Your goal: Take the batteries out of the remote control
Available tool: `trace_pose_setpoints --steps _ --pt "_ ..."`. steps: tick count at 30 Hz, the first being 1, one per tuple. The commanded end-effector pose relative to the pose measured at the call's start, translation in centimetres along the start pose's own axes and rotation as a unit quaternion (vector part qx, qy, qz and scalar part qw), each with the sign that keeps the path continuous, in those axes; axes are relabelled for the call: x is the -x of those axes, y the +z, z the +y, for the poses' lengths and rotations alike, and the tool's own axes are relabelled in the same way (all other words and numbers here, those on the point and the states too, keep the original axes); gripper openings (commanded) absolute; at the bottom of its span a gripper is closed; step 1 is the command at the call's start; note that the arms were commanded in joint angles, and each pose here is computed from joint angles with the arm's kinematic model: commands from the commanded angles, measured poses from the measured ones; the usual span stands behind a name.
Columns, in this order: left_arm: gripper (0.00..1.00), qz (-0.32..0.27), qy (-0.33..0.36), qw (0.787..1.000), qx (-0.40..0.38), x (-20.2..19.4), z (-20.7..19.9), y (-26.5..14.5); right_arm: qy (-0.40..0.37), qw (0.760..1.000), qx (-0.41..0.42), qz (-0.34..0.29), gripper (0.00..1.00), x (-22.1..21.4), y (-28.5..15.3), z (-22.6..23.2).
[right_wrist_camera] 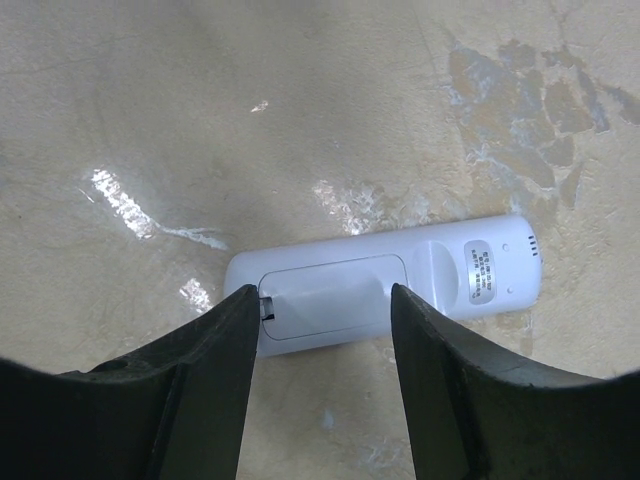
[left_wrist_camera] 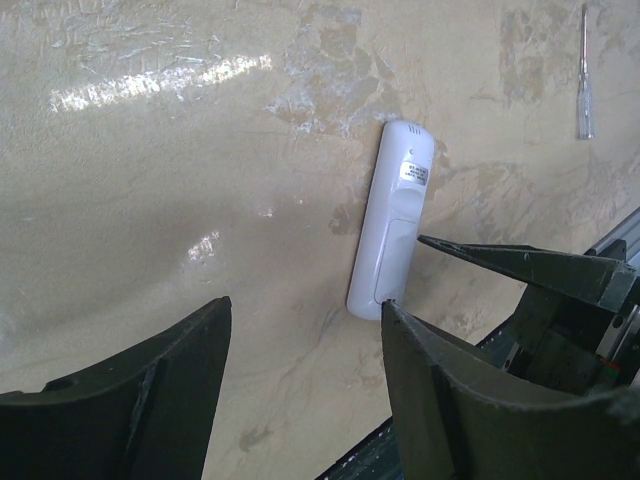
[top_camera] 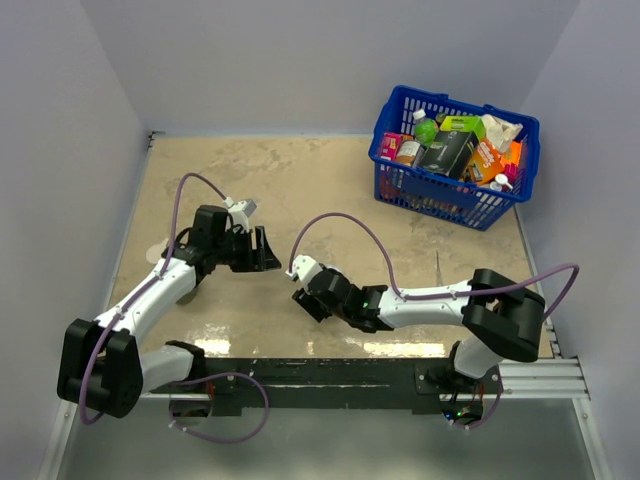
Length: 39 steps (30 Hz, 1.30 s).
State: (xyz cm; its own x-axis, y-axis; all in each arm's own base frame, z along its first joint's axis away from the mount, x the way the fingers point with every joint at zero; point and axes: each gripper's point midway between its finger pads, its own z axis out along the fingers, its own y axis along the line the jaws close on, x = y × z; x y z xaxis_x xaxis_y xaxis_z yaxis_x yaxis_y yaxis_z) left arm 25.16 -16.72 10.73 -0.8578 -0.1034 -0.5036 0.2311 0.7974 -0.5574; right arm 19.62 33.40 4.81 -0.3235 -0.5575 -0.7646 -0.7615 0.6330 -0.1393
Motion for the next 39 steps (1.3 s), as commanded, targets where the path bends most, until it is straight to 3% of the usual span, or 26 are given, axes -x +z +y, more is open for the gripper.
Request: trace_pose_setpoints --steps 1,39 --pt "0.66 -0.017 0.015 1.000 -0.011 0.7 -0.5 -0.3 -0.006 1.000 -0.015 -0.013 0.57 1.6 0.2 -0.2" --pt "0.66 -0.019 0.015 1.000 -0.010 0.8 -0.5 -0.3 -0.017 0.999 -0.036 0.010 0.52 0.6 0.4 -0.4"
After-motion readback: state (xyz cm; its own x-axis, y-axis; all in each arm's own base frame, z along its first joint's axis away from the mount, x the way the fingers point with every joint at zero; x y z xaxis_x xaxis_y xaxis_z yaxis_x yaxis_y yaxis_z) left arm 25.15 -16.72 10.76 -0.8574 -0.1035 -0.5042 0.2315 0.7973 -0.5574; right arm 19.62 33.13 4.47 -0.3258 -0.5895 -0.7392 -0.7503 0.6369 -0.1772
